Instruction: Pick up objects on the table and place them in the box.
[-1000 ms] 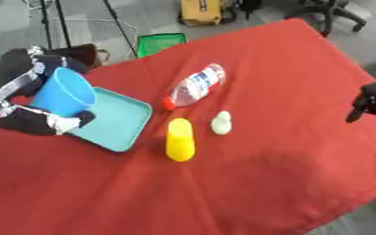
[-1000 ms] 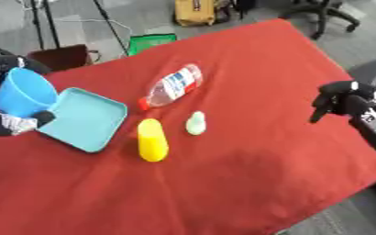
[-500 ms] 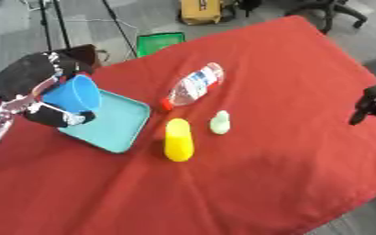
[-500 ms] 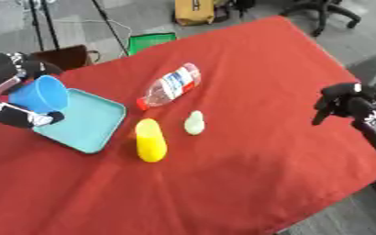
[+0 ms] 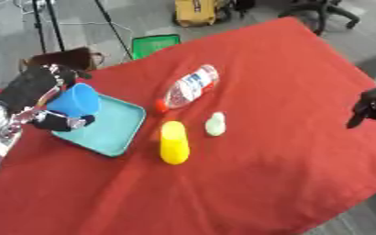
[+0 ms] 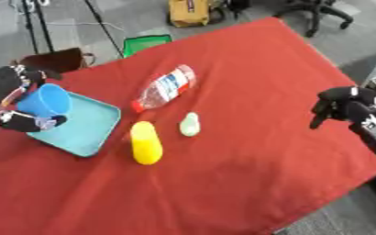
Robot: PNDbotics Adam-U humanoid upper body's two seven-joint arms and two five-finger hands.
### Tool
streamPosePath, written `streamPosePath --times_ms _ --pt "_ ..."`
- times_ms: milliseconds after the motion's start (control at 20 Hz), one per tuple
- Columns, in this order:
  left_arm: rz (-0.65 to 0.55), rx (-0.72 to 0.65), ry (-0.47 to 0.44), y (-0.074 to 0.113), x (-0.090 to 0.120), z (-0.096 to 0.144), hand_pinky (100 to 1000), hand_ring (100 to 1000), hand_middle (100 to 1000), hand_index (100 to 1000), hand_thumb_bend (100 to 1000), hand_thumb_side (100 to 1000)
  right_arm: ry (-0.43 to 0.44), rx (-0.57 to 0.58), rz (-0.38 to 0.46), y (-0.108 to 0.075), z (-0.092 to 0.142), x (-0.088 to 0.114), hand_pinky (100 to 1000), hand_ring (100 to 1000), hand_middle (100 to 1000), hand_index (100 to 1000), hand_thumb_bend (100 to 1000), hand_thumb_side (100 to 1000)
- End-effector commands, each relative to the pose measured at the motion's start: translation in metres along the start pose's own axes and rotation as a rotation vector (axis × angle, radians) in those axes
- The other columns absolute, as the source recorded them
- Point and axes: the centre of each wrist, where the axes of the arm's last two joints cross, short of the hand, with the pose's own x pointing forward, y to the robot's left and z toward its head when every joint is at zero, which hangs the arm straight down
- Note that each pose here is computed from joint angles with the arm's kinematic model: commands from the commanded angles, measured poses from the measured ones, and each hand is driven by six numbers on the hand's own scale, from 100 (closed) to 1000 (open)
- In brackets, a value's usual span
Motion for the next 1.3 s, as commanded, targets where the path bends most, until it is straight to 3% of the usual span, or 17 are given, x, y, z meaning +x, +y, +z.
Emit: streamPosePath --times_ms 50,100,150,250,350,400,450,550,650,800,850,900,1000,1050,1150,1200,1300 --pt "-0.027 0.023 -0.021 0.005 -0.006 -0.005 516 299 495 815 656 100 -0.076 0.103 0.104 -0.006 -0.006 0.009 577 570 627 809 100 665" --pt "-0.031 0.018 -0.030 0.003 -0.005 -0.005 516 299 495 815 656 100 -0.077 0.104 0.104 -0.006 -0.006 0.009 577 570 627 809 100 665" --pt "-0.037 0.013 -0.038 0.002 -0.005 -0.006 574 392 571 827 735 165 -0.078 0.104 0.104 -0.006 -0.006 0.009 577 570 627 809 100 665" --pt "-0.055 0.003 -0.055 -0.001 -0.005 -0.007 613 451 616 841 788 208 -0.079 0.105 0.105 -0.006 -0.007 0.009 577 570 627 809 100 664" --pt "-0.076 0.001 -0.066 -0.001 -0.005 -0.008 693 590 719 864 879 273 -0.080 0.104 0.105 -0.006 -0.006 0.008 577 570 627 809 100 664" --pt "-0.086 0.000 -0.070 -0.001 -0.005 -0.008 693 590 719 864 879 273 -0.080 0.104 0.106 -0.006 -0.006 0.008 577 570 627 809 100 664" --pt "-0.093 -0.001 -0.074 -0.001 -0.005 -0.008 755 727 784 883 961 404 -0.080 0.104 0.106 -0.006 -0.006 0.008 577 569 627 809 100 666" --pt "-0.106 0.002 -0.080 0.000 -0.005 -0.009 778 761 806 890 1000 455 -0.080 0.103 0.105 -0.005 -0.006 0.007 577 569 627 809 100 665" --pt "-0.117 0.010 -0.091 0.004 -0.004 -0.009 817 807 836 907 1000 520 -0.080 0.103 0.105 -0.005 -0.006 0.007 577 569 627 809 100 665" --pt "-0.113 0.038 -0.107 0.015 -0.002 -0.009 828 834 859 920 1000 517 -0.078 0.102 0.105 -0.005 -0.005 0.007 577 569 627 809 100 666" --pt "-0.103 0.050 -0.108 0.018 0.000 -0.008 825 834 861 923 897 689 -0.078 0.101 0.104 -0.005 -0.005 0.007 577 569 627 809 100 666" --pt "-0.083 0.079 -0.110 0.025 0.002 -0.008 812 830 862 926 1000 470 -0.077 0.101 0.104 -0.005 -0.005 0.006 577 569 627 809 100 665" --pt "-0.041 0.120 -0.112 0.037 0.006 -0.007 805 827 862 927 1000 455 -0.078 0.100 0.103 -0.005 -0.005 0.006 577 569 627 809 100 665" --pt "-0.022 0.135 -0.112 0.042 0.009 -0.006 756 804 853 929 1000 403 -0.077 0.100 0.103 -0.005 -0.005 0.006 577 569 627 809 100 665" --pt "0.108 0.276 -0.123 0.065 0.021 -0.001 709 775 841 928 883 458 -0.074 0.095 0.104 -0.005 -0.002 0.005 577 569 627 808 100 664" --pt "0.186 0.344 -0.132 0.077 0.029 0.003 667 755 827 927 673 573 -0.073 0.091 0.104 -0.005 -0.001 0.005 577 569 627 808 100 664" --pt "0.326 0.434 -0.144 0.100 0.044 0.015 652 746 820 924 620 613 -0.072 0.086 0.105 -0.006 0.001 0.005 577 569 627 808 100 664"
